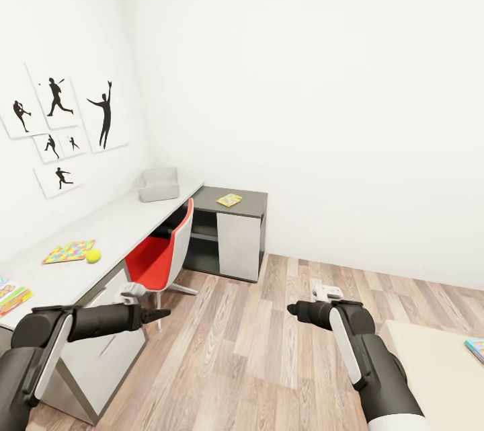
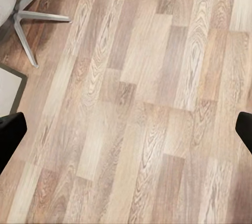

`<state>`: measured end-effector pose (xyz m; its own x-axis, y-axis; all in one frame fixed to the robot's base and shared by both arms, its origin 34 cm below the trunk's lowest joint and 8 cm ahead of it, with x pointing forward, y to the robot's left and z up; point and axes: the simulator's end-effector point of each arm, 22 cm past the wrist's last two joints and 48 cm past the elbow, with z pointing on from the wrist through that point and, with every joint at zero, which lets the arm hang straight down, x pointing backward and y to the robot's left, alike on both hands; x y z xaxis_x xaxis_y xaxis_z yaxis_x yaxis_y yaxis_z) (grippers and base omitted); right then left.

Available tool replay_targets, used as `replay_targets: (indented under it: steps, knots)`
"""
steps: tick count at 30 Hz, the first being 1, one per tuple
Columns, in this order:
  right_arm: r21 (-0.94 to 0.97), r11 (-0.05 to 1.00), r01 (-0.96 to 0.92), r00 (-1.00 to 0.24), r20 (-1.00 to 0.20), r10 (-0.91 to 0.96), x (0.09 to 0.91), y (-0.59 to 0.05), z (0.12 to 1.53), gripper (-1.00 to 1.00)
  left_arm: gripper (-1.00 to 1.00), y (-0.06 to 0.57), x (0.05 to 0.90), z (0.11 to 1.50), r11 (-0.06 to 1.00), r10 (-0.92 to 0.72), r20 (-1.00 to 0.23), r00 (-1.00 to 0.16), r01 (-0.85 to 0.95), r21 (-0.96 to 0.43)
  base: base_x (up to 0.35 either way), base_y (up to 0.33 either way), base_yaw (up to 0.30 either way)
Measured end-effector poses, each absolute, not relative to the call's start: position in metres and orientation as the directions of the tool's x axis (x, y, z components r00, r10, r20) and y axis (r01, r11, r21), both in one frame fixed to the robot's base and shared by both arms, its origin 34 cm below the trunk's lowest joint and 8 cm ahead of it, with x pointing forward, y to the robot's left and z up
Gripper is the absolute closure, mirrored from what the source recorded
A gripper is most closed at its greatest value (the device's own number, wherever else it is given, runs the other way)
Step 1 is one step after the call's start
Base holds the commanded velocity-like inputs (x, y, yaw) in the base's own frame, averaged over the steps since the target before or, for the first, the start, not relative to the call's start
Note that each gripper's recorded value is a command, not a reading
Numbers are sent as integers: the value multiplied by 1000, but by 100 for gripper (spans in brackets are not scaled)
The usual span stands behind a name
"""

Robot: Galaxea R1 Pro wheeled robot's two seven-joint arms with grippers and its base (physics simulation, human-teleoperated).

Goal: Put all the toys in the child's room - the three board games (two on the bed and one on the table), the two jigsaw puzzles on the table, and the tennis ball on the table - inside the toy box on the table in the child's room.

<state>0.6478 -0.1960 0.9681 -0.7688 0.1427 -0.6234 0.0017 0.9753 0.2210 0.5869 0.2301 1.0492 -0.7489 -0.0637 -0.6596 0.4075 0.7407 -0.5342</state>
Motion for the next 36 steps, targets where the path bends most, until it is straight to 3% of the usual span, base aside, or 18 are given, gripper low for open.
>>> replay_targets:
  steps: [11,18,36]
  knots:
    - [234,972,-5,-746,-649,153,652,-192,986,-100,-100,241,584,1057,727,-70,-663,-745,417,-546,7,0,0]
    - [235,972,-12,-722,-675,154,656,-192,1002,-100,-100,241,584,1060,718,-79,-666,-742,421,-554,238,0,25]
    - [231,973,-28,-677,-720,152,665,-192,1027,-100,-100,245,585,1066,694,-105,-667,-738,426,-581,218,-37,198]
